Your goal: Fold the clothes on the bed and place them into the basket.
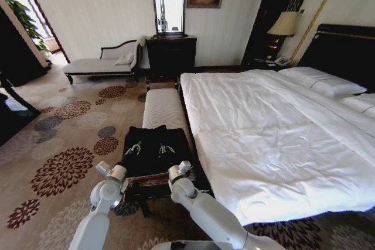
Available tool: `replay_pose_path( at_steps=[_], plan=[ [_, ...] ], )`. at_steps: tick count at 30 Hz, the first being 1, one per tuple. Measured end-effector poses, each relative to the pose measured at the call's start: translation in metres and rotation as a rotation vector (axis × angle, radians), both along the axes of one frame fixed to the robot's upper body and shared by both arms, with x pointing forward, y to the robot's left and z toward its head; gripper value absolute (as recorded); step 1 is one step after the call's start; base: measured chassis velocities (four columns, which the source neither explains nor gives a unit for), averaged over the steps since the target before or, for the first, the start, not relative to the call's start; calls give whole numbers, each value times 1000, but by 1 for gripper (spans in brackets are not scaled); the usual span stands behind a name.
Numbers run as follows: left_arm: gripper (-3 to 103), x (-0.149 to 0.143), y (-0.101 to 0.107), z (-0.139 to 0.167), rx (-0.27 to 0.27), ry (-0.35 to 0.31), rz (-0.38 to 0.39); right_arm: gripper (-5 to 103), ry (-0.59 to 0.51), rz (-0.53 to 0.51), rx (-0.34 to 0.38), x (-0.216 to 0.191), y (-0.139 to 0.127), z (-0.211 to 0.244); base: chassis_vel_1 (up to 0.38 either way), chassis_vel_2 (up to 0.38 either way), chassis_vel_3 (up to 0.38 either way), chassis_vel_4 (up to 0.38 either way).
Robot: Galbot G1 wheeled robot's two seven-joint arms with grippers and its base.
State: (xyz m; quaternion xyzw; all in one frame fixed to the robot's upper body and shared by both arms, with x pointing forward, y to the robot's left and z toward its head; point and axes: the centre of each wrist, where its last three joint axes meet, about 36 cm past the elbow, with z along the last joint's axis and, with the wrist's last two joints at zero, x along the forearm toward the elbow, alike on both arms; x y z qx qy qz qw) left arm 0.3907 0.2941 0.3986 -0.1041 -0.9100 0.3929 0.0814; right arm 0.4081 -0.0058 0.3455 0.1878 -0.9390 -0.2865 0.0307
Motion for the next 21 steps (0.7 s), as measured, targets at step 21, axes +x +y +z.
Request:
replay_pose_path(
  at_steps=[21],
  plan=[
    [8,24,-27,-33,-38,109,-31,5,91,-114,-161,23,-46,-8,0,0,0,0]
  ],
)
